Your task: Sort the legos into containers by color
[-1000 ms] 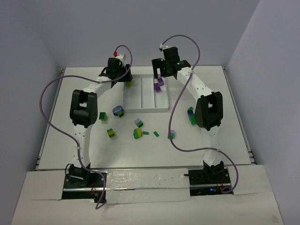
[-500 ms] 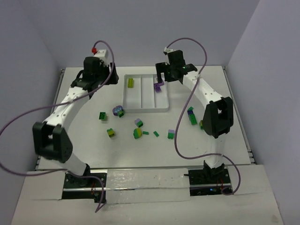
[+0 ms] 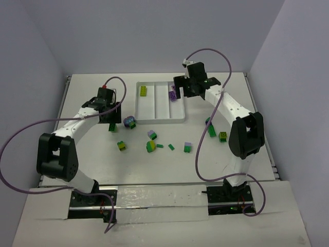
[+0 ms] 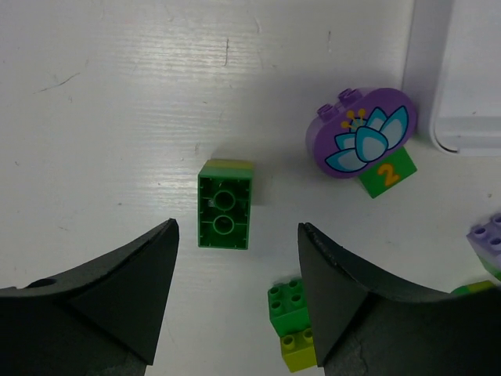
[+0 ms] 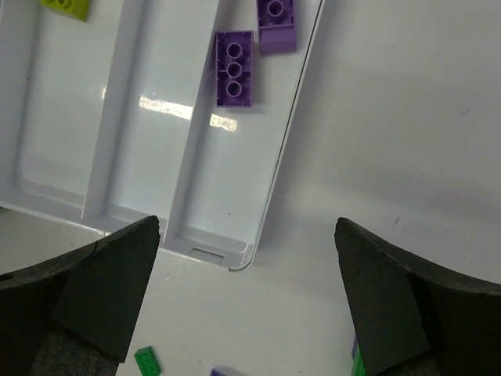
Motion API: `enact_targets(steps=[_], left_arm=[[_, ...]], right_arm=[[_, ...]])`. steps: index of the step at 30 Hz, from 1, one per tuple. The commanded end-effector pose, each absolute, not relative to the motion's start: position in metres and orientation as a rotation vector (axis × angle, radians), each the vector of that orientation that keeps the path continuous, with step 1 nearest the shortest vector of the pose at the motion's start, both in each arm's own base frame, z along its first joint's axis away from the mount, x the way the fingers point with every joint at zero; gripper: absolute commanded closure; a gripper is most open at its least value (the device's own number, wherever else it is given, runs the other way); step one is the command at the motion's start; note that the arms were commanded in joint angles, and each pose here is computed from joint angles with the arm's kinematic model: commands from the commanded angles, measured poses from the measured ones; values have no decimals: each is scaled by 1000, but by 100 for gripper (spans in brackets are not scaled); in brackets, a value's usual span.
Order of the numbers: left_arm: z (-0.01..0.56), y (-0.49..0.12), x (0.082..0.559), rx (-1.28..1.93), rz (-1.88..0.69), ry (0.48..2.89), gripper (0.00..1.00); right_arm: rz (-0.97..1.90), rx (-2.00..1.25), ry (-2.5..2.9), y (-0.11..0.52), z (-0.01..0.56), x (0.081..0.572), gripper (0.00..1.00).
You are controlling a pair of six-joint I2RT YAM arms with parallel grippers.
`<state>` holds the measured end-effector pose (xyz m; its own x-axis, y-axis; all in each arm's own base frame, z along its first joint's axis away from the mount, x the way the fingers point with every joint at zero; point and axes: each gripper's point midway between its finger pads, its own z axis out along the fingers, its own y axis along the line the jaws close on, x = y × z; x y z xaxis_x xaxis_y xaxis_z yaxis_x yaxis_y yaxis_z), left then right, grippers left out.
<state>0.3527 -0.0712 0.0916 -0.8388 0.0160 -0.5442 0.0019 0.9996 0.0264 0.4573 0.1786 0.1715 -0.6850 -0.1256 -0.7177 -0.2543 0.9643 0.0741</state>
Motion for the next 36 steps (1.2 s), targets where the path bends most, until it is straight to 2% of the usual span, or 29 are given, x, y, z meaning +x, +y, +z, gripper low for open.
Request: enact_targets(steps=[1, 10, 17, 20, 22, 23, 24, 27, 30, 36], left_arm=[[85, -62, 358, 3, 70, 2588, 30], [57, -61, 357, -20, 15, 2693, 41], [56, -58, 360, -16, 4, 2691, 60], [60, -56, 363, -13, -7, 2676, 75], [71, -60, 370, 11, -71, 2646, 93], [82, -64, 373, 30, -130, 2616, 99], [86, -64, 374, 37, -144, 2606, 100], [139, -101, 377, 170, -478, 2451, 100], [194, -149, 355, 383, -881, 2257, 100], [247, -194, 319, 413, -1402, 2055, 100]], right_arm=[[277, -269, 2259, 189, 198, 456, 0], [277, -281, 2272, 190, 193, 455, 0], [282, -286, 2283, 191, 188, 454, 0], [302, -296, 2285, 195, 187, 454, 0], [378, -334, 2273, 205, 190, 450, 0], [421, -359, 2262, 212, 193, 447, 0], [432, -366, 2266, 213, 191, 445, 0], [639, -483, 2206, 241, 205, 425, 0], [853, -600, 2095, 267, 227, 398, 0], [1024, -811, 1800, 295, 274, 353, 0]])
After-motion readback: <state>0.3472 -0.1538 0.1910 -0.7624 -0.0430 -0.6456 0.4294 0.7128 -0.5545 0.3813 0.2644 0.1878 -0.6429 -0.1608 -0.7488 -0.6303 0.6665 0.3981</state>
